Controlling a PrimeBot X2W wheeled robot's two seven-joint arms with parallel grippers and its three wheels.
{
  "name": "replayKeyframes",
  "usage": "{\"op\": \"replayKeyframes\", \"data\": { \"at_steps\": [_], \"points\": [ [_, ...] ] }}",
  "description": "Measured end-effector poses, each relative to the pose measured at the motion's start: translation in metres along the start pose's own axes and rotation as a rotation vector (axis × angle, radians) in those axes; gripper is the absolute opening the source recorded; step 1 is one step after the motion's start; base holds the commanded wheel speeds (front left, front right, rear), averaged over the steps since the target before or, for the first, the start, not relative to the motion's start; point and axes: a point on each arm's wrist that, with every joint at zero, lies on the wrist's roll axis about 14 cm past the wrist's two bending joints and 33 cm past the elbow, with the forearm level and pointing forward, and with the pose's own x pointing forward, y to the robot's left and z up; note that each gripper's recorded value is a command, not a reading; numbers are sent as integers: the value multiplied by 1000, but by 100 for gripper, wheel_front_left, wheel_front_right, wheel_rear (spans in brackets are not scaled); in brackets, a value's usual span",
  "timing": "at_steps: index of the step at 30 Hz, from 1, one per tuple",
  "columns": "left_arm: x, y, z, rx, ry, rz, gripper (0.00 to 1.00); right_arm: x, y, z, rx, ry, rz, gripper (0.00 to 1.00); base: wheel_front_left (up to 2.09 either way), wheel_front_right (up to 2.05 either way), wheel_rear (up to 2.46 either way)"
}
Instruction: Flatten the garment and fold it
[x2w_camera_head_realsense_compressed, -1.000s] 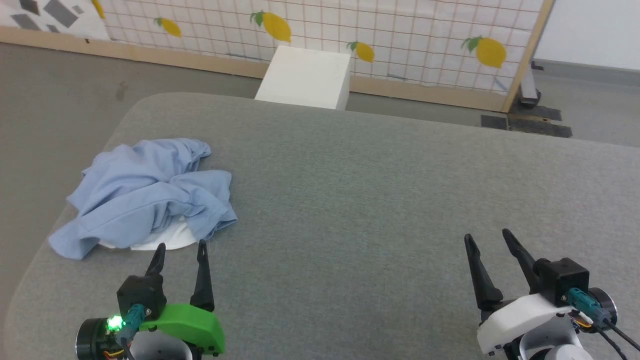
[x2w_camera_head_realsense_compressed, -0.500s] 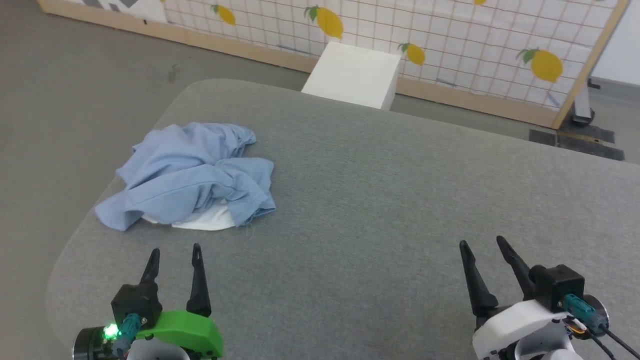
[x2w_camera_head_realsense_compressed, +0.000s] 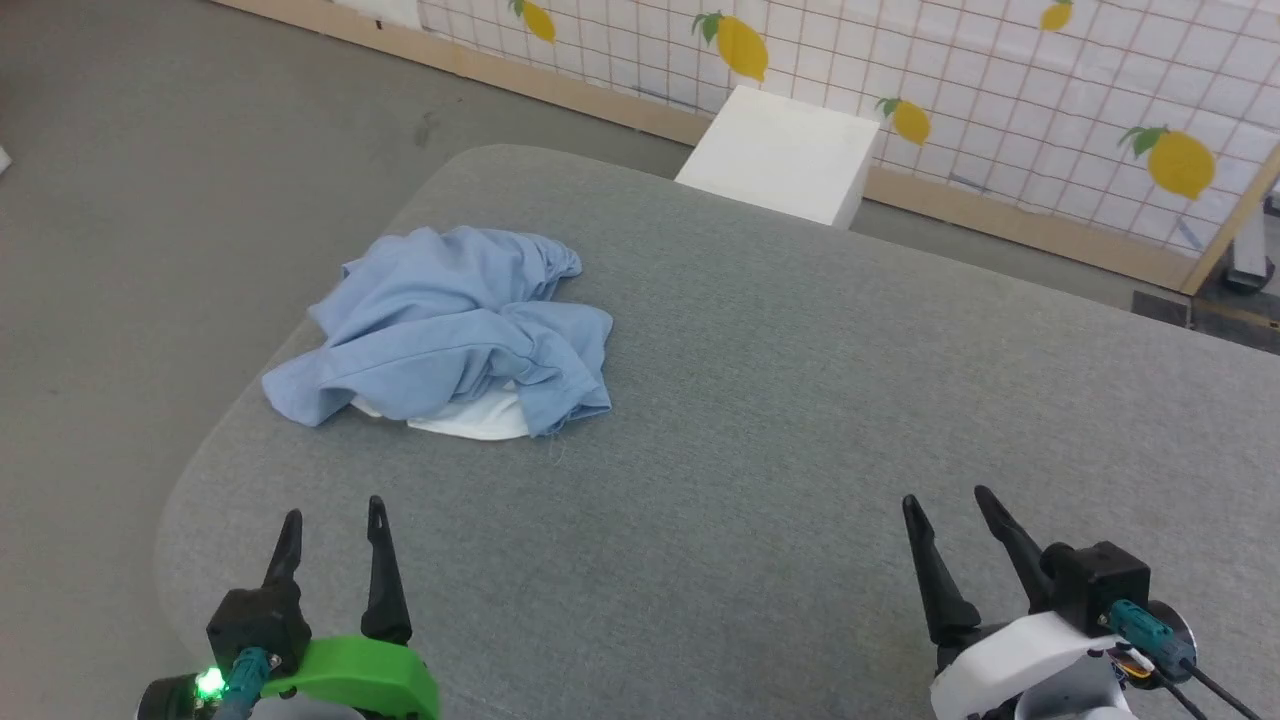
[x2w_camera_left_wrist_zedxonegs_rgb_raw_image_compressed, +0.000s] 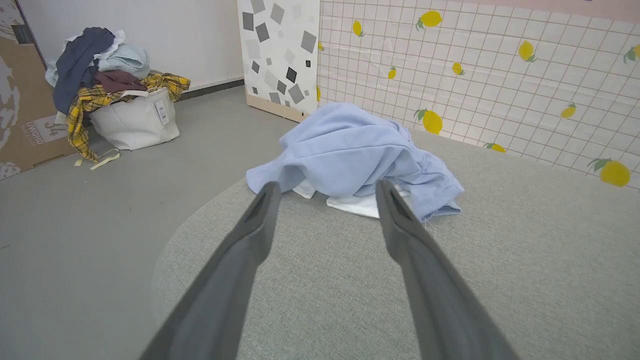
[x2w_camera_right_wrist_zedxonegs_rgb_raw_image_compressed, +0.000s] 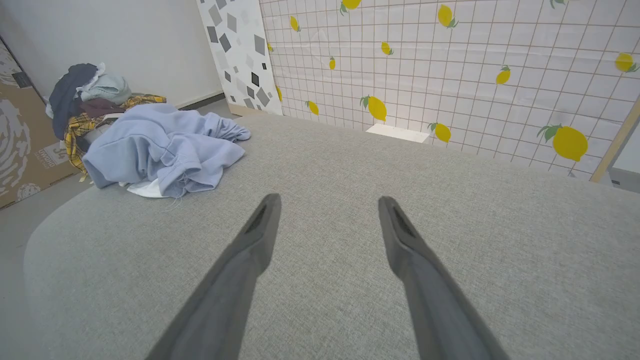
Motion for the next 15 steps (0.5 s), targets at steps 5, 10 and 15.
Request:
{"op": "replayKeyframes", "data": {
  "at_steps": [5,10,15],
  "points": [
    [-7,10,-1,-4,-2,36,100,5,10,-4,5,5,31,100,0,0,0],
    [-12,19,0,-7,-8,68,100,8,18,-9,19,17,57,100,0,0,0],
    [-17,29,0,-23,-12,106,100,11,26,-13,27,22,82,100,0,0,0]
  ]
}}
